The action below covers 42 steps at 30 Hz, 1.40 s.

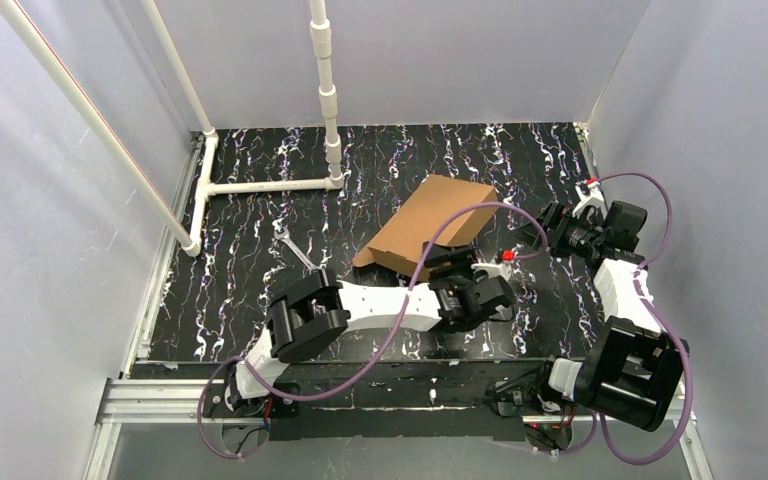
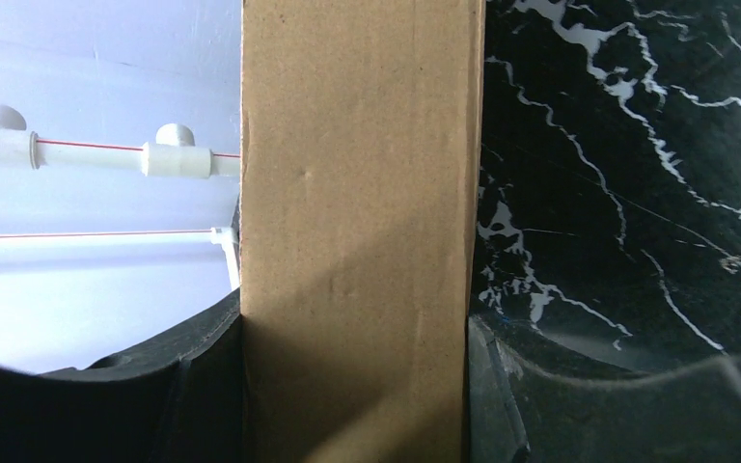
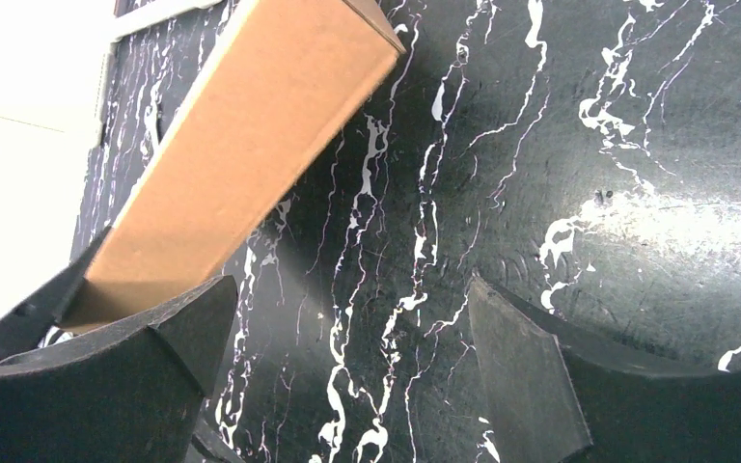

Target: Fold the paper box

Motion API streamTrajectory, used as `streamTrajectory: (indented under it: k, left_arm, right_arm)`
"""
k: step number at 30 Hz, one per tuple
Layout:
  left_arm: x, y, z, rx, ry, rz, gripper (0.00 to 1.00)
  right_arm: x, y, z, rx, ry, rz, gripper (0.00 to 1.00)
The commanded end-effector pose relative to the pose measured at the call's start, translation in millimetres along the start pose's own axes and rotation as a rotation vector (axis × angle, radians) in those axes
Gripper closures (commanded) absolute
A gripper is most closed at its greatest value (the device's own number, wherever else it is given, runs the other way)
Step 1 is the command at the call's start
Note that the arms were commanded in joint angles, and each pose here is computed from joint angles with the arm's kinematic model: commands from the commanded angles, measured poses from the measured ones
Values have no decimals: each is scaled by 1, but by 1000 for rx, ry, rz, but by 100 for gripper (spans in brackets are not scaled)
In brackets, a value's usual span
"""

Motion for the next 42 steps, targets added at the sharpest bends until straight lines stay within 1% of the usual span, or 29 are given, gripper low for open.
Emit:
streamTrajectory:
  k: [1, 5, 8, 10, 11, 12, 13, 14, 16, 18, 20, 22, 25, 27, 30, 31, 33, 34, 35, 37, 38, 39, 40, 41, 42]
  left_arm:
    - [4, -3, 3, 115, -35, -20, 72]
    - [-2, -1, -12, 104, -32, -17, 50]
    - [-6, -6, -24, 85, -24, -22, 31]
    - [-8, -12, -29, 63, -38, -26, 13]
    - [-9, -17, -31, 48, -48, -26, 7]
    - [-10, -21, -33, 29, -65, -23, 4]
    - [-12, -25, -34, 0, -84, -14, 2]
    - [-15, -29, -34, -25, -93, 4, 2]
    - [-21, -38, -35, -100, -170, 59, 2]
    - [-27, -49, -32, -173, -211, 104, 2]
    - [-34, -62, -30, -267, -251, 141, 2]
    - [-37, -77, -29, -411, -295, 169, 2]
    - [-36, -100, -32, -648, -359, 174, 2]
    - [-35, -113, -34, -760, -392, 175, 2]
    - [-38, -125, -32, -853, -439, 183, 2]
    - [-38, -128, -22, -861, -475, 164, 2]
    - [-48, -120, -1, -855, -561, 172, 4]
    - [-55, -112, 12, -862, -625, 193, 8]
    - [-68, -102, 21, -872, -696, 230, 14]
    - [-83, -78, 49, -875, -880, 247, 28]
    - [-92, -66, 61, -858, -962, 255, 37]
    - [-99, -56, 75, -835, -1034, 248, 53]
    - [-107, -46, 86, -807, -1085, 243, 60]
    - [-117, -32, 99, -753, -1138, 247, 65]
    - [-125, -22, 107, -717, -1165, 267, 74]
  right_arm:
    - [14, -3, -2, -8, -30, -25, 2]
    - [14, -3, -4, -15, -26, -22, 2]
    - [14, -3, -5, -18, -18, -20, 2]
    - [14, -3, -6, -20, -13, -22, 2]
    - [14, -4, -7, -22, -11, -22, 2]
    - [14, -4, -7, -20, -11, -21, 2]
    - [14, -4, -7, -24, -10, -22, 2]
    - [14, -4, -7, -25, -10, -21, 2]
    - [14, -4, -8, -32, -14, -18, 2]
    - [14, -5, -9, -44, -24, -17, 2]
    - [14, -5, -11, -56, -33, -14, 2]
    - [14, -6, -11, -61, -35, -11, 2]
    - [14, -6, -12, -66, -38, -9, 2]
    - [13, -6, -13, -70, -42, -6, 2]
    - [12, -7, -11, -61, -64, -1, 2]
    - [12, -8, -9, -41, -83, 3, 2]
    - [10, -9, -4, -3, -104, 6, 2]
    - [9, -9, -2, 10, -110, 3, 5]
    - [8, -8, -1, 12, -114, 1, 12]
    - [4, -6, -4, -13, -105, 14, 27]
    - [1, -5, -5, -20, -104, 28, 39]
    - [-3, -3, -6, -25, -97, 46, 53]
    - [-8, -1, -7, -26, -88, 73, 64]
    - [-14, 4, -6, -19, -79, 97, 71]
    - [-18, 7, -6, -20, -76, 117, 77]
Point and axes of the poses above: each gripper's point midway between its finger pads, its own y axis out along the fingers, its own z axis along the line the jaws close on, x = y × z, the point moved 5 cm from there along -y, back along the fingers, and after that the axes turned 9 degrees about -y, right-handed, at the moved point
